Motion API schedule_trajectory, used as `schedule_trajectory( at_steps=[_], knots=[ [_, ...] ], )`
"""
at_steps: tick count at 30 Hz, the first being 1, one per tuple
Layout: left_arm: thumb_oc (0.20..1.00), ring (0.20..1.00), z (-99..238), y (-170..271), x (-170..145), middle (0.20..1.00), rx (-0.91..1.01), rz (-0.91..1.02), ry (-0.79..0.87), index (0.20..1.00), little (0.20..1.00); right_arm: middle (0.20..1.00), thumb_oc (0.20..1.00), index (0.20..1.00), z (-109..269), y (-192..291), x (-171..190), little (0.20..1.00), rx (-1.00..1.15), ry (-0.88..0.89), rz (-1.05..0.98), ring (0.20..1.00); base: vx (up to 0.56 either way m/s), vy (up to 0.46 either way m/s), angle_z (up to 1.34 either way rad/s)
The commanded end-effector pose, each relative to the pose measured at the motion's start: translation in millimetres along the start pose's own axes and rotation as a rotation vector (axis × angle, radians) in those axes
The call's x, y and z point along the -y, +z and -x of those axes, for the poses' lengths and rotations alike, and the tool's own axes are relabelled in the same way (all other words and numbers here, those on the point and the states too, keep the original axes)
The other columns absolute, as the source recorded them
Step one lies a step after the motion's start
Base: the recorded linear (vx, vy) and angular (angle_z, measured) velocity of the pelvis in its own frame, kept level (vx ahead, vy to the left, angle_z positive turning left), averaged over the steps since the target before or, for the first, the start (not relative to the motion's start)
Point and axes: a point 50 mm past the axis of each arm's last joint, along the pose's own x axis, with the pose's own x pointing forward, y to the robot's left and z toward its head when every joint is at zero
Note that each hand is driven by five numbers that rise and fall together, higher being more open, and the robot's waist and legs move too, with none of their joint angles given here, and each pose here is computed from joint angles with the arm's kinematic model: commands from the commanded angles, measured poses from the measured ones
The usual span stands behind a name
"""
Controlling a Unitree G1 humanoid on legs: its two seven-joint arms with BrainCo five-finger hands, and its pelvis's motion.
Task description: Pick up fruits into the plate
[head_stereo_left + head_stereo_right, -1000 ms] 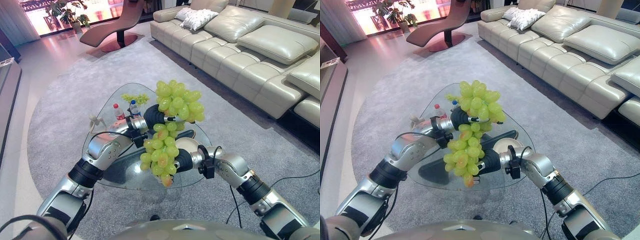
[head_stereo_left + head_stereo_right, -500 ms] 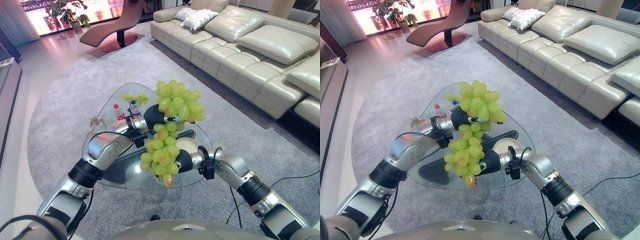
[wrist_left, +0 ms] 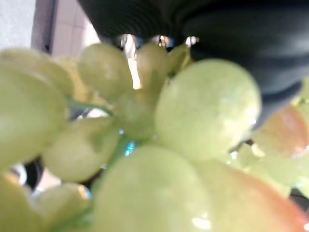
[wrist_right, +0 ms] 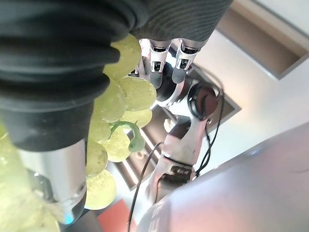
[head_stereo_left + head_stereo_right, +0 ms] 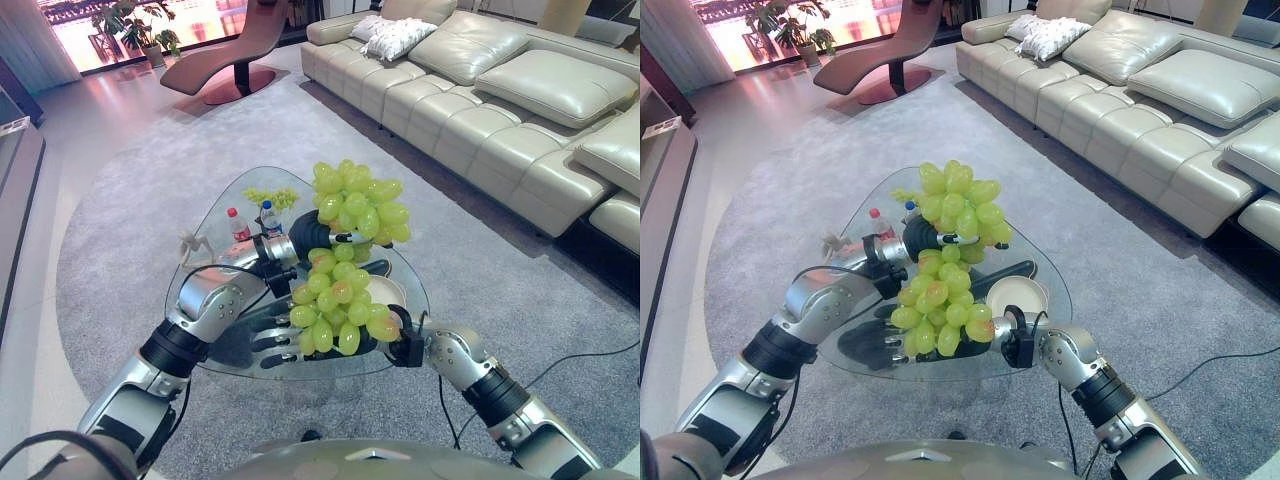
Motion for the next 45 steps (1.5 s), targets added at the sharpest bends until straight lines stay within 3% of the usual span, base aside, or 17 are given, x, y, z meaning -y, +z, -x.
schedule_trajectory(
  at_steps=[1, 10, 21, 26, 34, 41, 45],
  knots=[
    [0.2, 0.2, -1.3, 13.3, -3.8, 0.2, 0.122, -0.001, -0.006, 0.2, 0.2, 1.0, 1.0, 1.0, -33.8, 29.4, -27.1, 1.0, 0.17, 0.231, 0.048, 1.0, 0.0, 0.0, 0.0],
    [0.2, 0.2, -4.9, 5.1, 1.1, 0.2, 0.1, 0.027, -0.071, 0.2, 0.2, 1.0, 1.0, 1.0, -47.5, 25.0, -38.0, 1.0, 0.184, 0.305, -0.102, 1.0, 0.0, 0.0, 0.0],
    [0.2, 0.2, 2.4, 27.4, 4.6, 0.2, 0.158, 0.016, -0.138, 0.2, 0.2, 1.0, 1.0, 1.0, -8.3, -1.5, -6.1, 1.0, 0.088, 0.039, -0.058, 1.0, 0.0, 0.002, -0.01],
    [0.2, 0.2, 7.4, 40.9, 6.3, 0.2, 0.174, -0.022, -0.142, 0.2, 0.2, 1.0, 1.0, 1.0, 38.7, -25.1, 19.3, 1.0, 0.009, -0.232, 0.013, 1.0, 0.0, 0.0, 0.0],
    [0.2, 0.2, 12.5, 52.9, 4.7, 0.2, 0.15, -0.079, -0.114, 0.2, 0.2, 1.0, 1.0, 1.0, 142.2, -17.3, 38.6, 1.0, -0.131, -0.884, 0.288, 1.0, 0.01, -0.007, 0.0],
    [0.2, 0.2, 24.8, 60.9, -12.1, 0.2, 0.077, -0.199, -0.037, 0.2, 0.2, 1.0, 1.0, 1.0, 189.0, 18.0, 23.2, 1.0, -0.051, -1.131, 0.444, 1.0, 0.0, 0.0, 0.0],
    [0.2, 0.2, 28.6, 63.0, -18.5, 0.2, 0.046, -0.232, -0.023, 0.2, 0.2, 1.0, 1.0, 1.0, 197.2, 38.3, 13.9, 1.0, -0.007, -1.172, 0.53, 1.0, 0.0, 0.0, 0.0]
  ],
)
